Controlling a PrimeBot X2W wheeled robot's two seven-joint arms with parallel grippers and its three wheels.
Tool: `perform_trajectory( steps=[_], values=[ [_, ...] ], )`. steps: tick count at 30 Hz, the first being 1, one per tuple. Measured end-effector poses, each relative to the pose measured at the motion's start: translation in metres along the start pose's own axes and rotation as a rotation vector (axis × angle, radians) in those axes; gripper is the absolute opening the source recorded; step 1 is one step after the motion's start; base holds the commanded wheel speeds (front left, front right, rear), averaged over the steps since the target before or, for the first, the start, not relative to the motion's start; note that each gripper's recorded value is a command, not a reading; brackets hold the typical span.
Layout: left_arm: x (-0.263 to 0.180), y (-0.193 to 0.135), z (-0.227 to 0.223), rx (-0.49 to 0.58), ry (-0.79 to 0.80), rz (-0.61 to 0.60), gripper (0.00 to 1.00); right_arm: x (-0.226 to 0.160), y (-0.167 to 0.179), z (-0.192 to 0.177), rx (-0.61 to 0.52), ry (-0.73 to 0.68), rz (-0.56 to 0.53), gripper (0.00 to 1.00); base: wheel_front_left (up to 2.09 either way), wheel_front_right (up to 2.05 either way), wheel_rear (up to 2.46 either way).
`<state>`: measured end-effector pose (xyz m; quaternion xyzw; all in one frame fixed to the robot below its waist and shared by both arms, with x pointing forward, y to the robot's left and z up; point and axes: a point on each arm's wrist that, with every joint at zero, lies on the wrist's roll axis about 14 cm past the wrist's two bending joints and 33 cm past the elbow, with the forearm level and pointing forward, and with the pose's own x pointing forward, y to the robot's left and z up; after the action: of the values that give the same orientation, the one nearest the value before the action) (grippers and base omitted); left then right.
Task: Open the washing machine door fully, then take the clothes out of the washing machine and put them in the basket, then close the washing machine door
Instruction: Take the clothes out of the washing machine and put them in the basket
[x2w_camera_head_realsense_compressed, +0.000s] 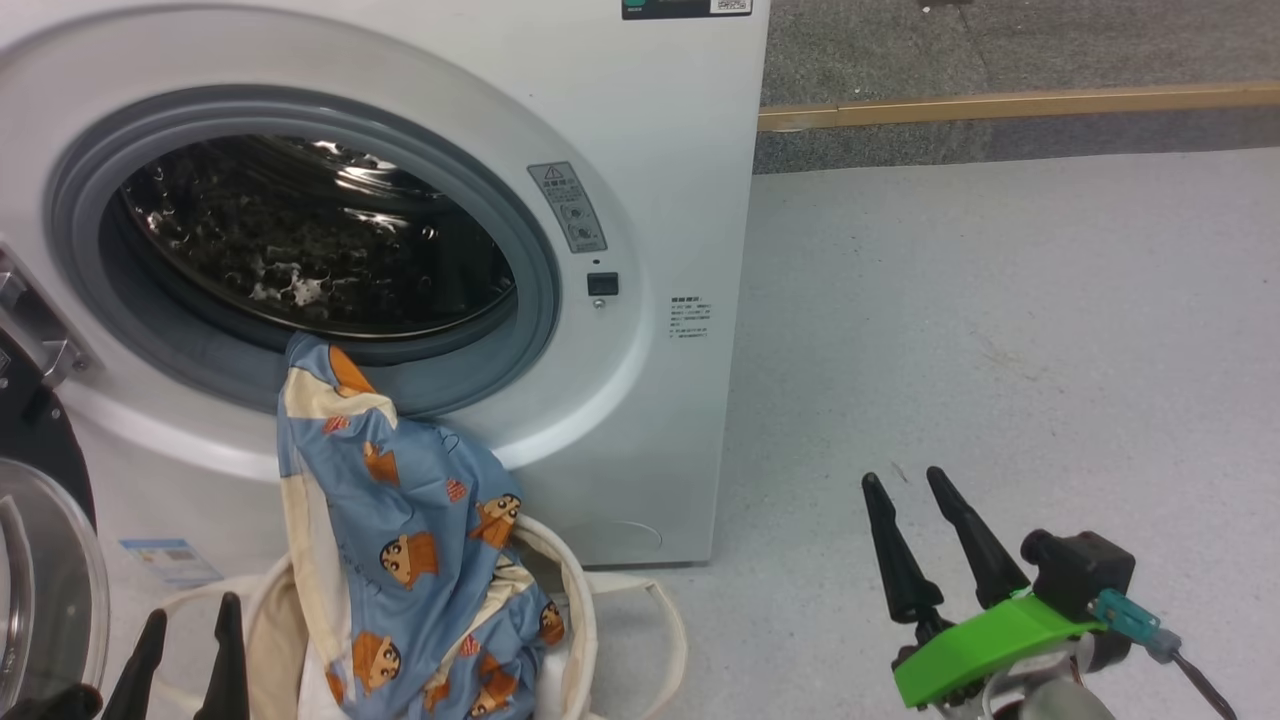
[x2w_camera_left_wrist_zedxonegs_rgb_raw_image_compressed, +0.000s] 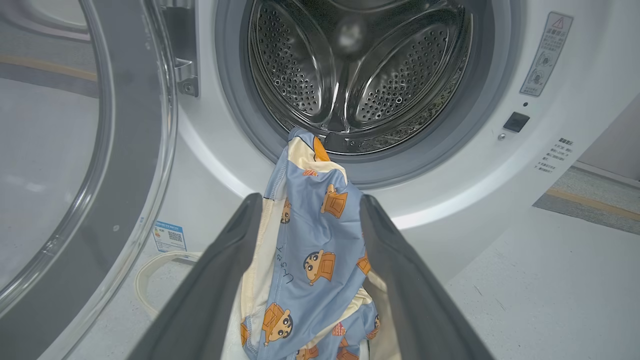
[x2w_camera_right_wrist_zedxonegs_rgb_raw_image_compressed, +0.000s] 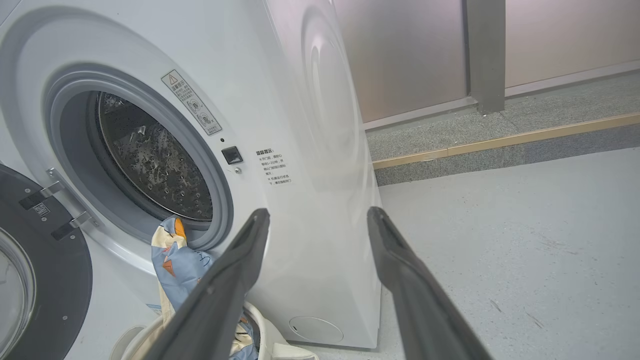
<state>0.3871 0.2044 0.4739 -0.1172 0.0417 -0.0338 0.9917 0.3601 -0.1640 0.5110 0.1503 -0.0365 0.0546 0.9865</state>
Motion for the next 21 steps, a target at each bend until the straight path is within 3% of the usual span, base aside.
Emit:
perform_trajectory(
  steps=[21],
  values=[
    [0.023,-0.008,-0.013,-0.012,0.044,-0.037,1.0,0.005,-0.005,-0.011,0.005,0.031,-0.014,1.0,0.0,0.0,0.0]
  ],
)
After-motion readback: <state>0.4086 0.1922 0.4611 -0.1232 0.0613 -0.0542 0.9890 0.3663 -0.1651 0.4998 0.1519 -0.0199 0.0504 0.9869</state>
